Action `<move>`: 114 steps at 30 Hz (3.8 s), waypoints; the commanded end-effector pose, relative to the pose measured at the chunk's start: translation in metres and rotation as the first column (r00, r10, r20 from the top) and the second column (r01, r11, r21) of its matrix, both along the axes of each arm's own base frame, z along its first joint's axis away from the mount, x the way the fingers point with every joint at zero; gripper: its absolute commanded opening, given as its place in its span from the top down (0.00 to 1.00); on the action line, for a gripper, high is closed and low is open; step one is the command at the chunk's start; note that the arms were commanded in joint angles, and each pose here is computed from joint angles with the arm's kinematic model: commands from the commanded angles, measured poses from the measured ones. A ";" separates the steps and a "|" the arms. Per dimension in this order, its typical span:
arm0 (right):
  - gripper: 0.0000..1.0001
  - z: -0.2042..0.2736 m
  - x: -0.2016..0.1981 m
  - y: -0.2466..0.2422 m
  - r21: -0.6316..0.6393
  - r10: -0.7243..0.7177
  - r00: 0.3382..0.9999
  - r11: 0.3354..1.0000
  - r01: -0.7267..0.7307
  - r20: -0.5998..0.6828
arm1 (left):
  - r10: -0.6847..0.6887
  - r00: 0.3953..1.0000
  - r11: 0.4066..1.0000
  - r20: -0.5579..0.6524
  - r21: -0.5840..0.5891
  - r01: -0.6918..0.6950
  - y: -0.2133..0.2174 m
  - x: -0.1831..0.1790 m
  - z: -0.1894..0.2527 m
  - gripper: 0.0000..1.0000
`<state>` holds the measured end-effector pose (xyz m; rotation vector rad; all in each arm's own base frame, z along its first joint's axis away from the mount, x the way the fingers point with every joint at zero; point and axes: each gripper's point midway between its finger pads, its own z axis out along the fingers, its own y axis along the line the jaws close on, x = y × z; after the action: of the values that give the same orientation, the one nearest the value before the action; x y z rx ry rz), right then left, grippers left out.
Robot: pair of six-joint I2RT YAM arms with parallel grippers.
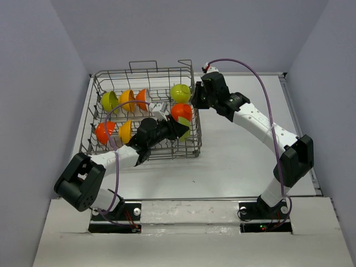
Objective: Load the bowls into the dish rack
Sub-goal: Place the upside down bowl on the dish rack.
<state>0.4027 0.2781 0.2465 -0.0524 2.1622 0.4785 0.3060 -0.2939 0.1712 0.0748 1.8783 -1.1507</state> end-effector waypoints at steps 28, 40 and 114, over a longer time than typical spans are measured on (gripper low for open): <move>0.85 0.008 0.009 0.003 -0.022 0.022 0.998 1.000 -0.021 0.054 | 0.096 0.993 0.992 0.072 0.073 -0.102 0.019 0.017 0.004 0.59; 0.89 0.004 0.010 0.003 -0.027 0.020 0.999 0.999 -0.019 0.047 | 0.144 0.988 0.983 0.064 0.104 -0.150 0.029 0.018 0.003 0.61; 0.90 0.003 0.010 0.004 -0.026 0.022 0.999 0.999 -0.021 0.043 | 0.117 0.991 0.945 0.059 0.300 -0.129 0.035 -0.006 -0.004 0.64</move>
<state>0.4052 0.2791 0.2460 -0.0496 2.1584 0.4764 0.2935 -0.2549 0.1321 0.1315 2.0759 -0.7466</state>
